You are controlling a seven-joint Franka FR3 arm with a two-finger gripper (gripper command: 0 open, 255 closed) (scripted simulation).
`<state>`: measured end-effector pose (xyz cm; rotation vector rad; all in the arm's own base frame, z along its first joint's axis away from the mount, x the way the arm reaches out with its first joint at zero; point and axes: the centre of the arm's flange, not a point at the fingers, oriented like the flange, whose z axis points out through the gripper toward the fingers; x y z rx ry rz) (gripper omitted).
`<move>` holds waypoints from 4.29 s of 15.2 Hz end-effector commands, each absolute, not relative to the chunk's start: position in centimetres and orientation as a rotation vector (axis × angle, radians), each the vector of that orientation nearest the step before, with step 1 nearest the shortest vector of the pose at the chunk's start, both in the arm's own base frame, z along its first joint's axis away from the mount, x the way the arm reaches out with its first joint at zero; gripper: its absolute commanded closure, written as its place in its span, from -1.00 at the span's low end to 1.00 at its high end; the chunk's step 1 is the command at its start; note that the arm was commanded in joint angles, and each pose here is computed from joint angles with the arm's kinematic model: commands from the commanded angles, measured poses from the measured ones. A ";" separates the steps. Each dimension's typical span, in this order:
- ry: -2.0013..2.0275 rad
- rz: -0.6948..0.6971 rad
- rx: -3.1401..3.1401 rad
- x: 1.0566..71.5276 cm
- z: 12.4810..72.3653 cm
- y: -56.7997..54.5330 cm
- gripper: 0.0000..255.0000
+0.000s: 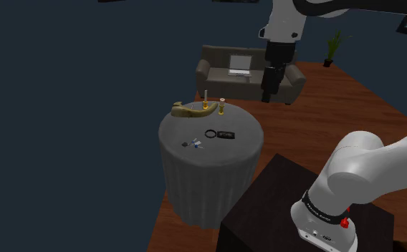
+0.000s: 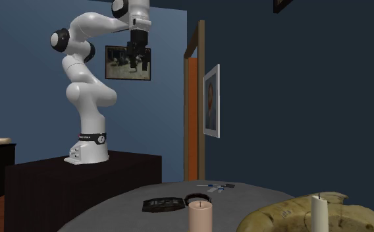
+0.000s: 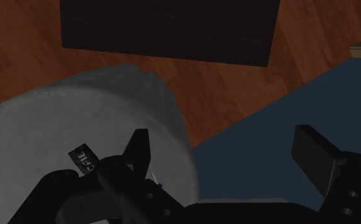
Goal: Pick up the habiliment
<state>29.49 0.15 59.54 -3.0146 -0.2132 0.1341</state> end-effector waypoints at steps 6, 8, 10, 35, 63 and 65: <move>-0.246 0.149 -3.034 33.3 54.5 -1.7 -1.00; -0.259 0.155 -3.041 34.8 52.5 -2.4 -1.00; -0.273 0.161 -3.048 36.3 50.5 -3.1 -1.00; -0.445 0.239 -3.135 55.3 25.6 -12.7 -1.00; -0.506 0.267 -3.162 61.8 13.2 -16.1 1.00; -0.505 0.267 -3.162 61.8 14.3 -16.1 1.00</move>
